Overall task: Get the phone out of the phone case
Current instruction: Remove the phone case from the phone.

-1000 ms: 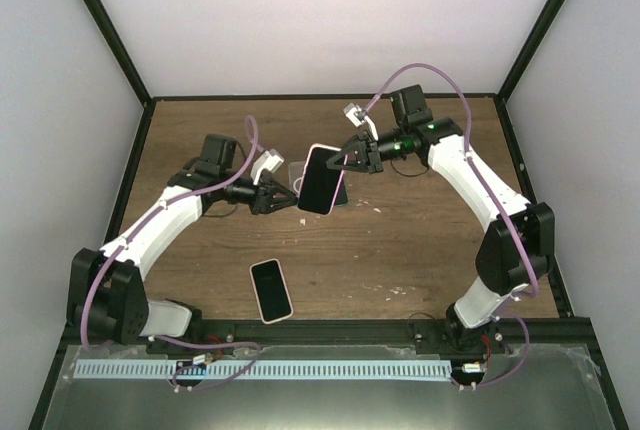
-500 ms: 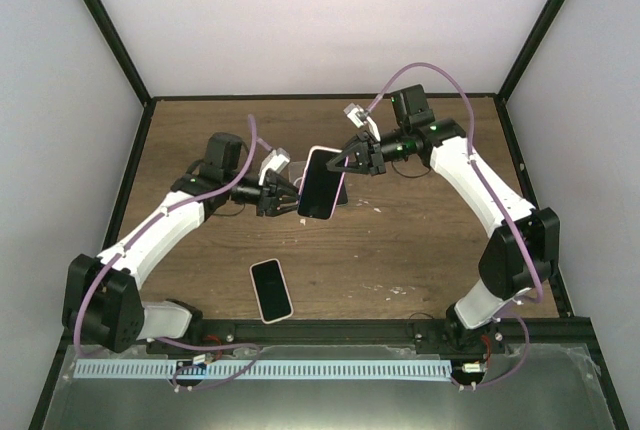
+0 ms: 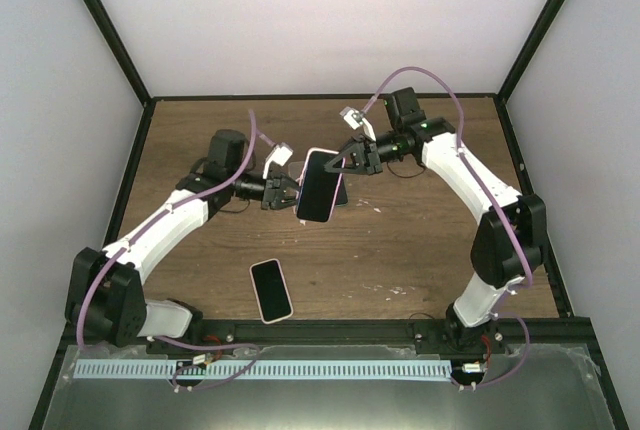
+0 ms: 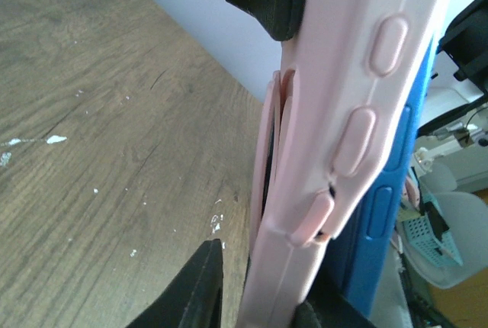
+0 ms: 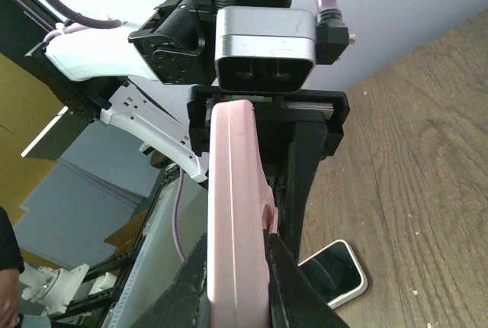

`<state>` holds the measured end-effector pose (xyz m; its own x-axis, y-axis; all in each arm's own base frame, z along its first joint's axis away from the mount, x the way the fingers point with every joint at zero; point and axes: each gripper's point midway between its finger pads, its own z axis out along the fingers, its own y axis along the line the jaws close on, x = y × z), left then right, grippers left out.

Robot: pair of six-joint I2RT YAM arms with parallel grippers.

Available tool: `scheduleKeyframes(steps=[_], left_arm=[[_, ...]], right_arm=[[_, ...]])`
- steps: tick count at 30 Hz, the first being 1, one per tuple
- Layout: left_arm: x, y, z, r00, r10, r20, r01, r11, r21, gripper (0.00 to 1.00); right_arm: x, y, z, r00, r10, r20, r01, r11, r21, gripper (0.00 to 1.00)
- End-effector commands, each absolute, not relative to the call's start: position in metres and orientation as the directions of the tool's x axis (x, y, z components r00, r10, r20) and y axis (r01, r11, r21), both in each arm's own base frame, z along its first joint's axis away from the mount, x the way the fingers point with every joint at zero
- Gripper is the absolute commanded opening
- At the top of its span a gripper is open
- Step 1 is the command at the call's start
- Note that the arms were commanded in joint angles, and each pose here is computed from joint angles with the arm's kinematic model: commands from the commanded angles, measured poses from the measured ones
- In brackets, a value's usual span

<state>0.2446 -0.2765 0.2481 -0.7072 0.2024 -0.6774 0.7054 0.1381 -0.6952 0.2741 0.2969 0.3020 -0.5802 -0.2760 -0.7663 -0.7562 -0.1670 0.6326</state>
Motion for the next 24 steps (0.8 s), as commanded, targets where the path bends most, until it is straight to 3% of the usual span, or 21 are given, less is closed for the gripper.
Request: scheduleKeyframes(steps=[1, 5, 17, 24], left_arm=[[0.260, -0.286, 0.283, -0.690, 0.144, -0.709, 0.722, 0.078, -0.687, 0.12], [0.272, -0.273, 0.277, -0.747, 0.095, -0.658, 0.664, 0.084, -0.743, 0.00], [0.297, -0.249, 0.270, -0.848, -0.015, -0.529, 0.526, 0.095, -0.845, 0.00], [0.317, -0.239, 0.264, -0.883, -0.095, -0.459, 0.448, 0.119, -0.886, 0.00]], right_arm=[[0.264, 0.324, 0.300, -0.538, -0.325, -0.777, -0.763, -0.203, 0.613, 0.02], [0.286, 0.324, 0.290, -0.520, -0.335, -0.786, -0.799, -0.133, 0.586, 0.07], [0.357, 0.313, 0.294, -0.490, -0.306, -0.816, -0.871, 0.143, 0.470, 0.58], [0.366, 0.301, 0.316, -0.391, -0.249, -0.886, -0.905, 0.280, 0.321, 0.71]])
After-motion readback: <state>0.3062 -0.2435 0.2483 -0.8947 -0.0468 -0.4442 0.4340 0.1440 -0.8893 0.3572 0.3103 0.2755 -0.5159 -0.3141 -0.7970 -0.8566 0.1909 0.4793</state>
